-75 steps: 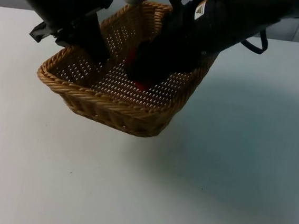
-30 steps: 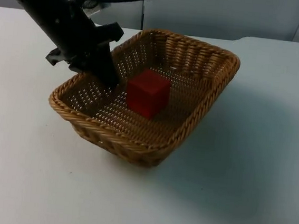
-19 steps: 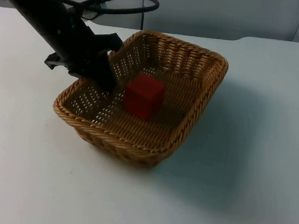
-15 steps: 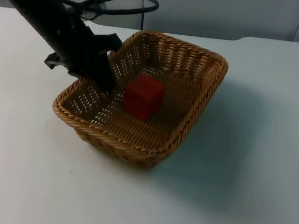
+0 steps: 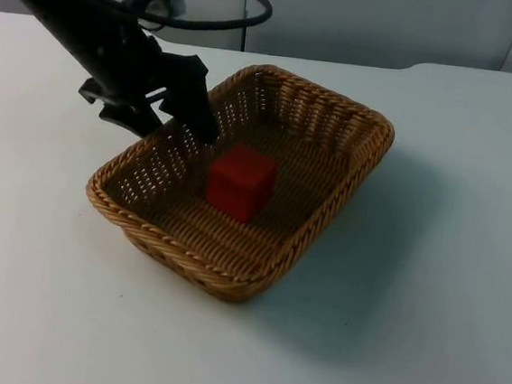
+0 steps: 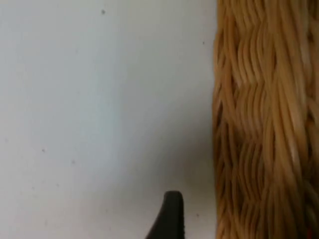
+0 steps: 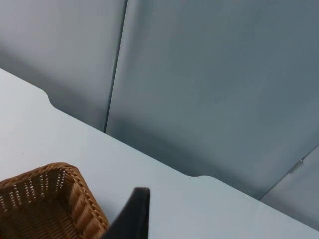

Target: Pick up the basket with the left hand and place the cube into the basket with the right hand.

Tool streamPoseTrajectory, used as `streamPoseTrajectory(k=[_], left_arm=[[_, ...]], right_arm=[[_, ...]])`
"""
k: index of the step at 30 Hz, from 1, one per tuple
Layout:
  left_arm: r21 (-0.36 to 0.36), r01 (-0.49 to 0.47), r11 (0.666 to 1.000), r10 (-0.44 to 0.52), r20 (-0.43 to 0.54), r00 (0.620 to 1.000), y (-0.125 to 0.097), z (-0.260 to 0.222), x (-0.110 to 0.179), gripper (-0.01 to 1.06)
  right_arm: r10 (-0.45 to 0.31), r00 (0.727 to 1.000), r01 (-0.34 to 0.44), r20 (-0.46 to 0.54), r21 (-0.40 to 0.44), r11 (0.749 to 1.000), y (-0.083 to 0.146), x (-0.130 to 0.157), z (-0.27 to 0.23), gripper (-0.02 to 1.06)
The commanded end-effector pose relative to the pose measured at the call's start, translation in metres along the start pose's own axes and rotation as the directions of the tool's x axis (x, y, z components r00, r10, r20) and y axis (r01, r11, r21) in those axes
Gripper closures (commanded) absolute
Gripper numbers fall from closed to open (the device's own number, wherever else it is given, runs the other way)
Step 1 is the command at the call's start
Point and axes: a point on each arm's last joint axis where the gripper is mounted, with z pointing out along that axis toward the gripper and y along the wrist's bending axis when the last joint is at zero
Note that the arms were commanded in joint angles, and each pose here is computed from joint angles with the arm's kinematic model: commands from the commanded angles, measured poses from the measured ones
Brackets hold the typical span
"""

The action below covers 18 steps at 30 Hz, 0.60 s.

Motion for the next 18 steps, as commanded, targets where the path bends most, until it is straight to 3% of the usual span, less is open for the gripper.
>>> streamPoseTrajectory(k=[1, 4, 6, 8, 9, 10, 12, 14, 16, 17, 18], left_arm=[[-0.038, -0.061, 0.997, 0.063, 0.051, 0.997, -0.001, -0.015, -0.015, 0.3], [-0.091, -0.137, 0.986, 0.15, 0.151, 0.977, -0.006, -0.048, -0.047, 0.33], [-0.098, -0.133, 0.986, 0.15, 0.195, 0.969, -0.01, -0.064, -0.059, 0.37], [-0.136, -0.149, 0.979, 0.179, 0.251, 0.951, -0.018, -0.096, -0.077, 0.56], [-0.167, -0.159, 0.973, 0.2, 0.267, 0.943, -0.023, -0.115, -0.084, 0.73], [-0.167, -0.159, 0.973, 0.2, 0.267, 0.943, -0.023, -0.115, -0.084, 0.73], [-0.221, -0.173, 0.96, 0.233, 0.282, 0.931, -0.033, -0.156, -0.092, 1.05], [-0.277, -0.194, 0.941, 0.271, 0.273, 0.923, -0.044, -0.191, -0.092, 1.05], [-0.375, -0.158, 0.914, 0.289, 0.327, 0.9, -0.054, -0.232, -0.093, 1.05], [-0.375, -0.158, 0.914, 0.289, 0.327, 0.9, -0.054, -0.232, -0.093, 1.05], [-0.415, -0.137, 0.899, 0.297, 0.35, 0.888, -0.059, -0.25, -0.092, 1.05]], right_arm=[[-0.005, 1.0, 0.005, 0.012, 0.01, 1.0, -0.002, -0.002, -0.006, 0.07], [-0.005, 1.0, 0.005, 0.003, 0.007, 1.0, -0.002, -0.001, -0.006, 0.07], [-0.009, 1.0, 0.009, -0.002, 0.01, 1.0, -0.002, -0.001, -0.006, 0.07], [-0.038, 0.999, 0.039, -0.02, 0.031, 0.999, -0.004, 0.001, -0.007, 0.07], [-0.055, 0.998, 0.056, -0.021, 0.05, 0.997, -0.006, 0.0, -0.009, 0.07], [-0.055, 0.998, 0.056, -0.021, 0.05, 0.997, -0.006, 0.0, -0.009, 0.07], [-0.054, 0.999, 0.055, -0.01, 0.118, 0.991, -0.013, -0.001, -0.017, 0.07], [-0.045, 0.999, 0.038, 0.028, 0.21, 0.977, -0.022, -0.005, -0.035, 0.1], [-0.046, 0.996, 0.021, 0.078, 0.295, 0.955, -0.031, -0.009, -0.061, 0.27], [-0.046, 0.996, 0.021, 0.078, 0.295, 0.955, -0.031, -0.009, -0.061, 0.27], [-0.042, 0.993, 0.001, 0.115, 0.337, 0.941, -0.035, -0.01, -0.079, 0.4]])
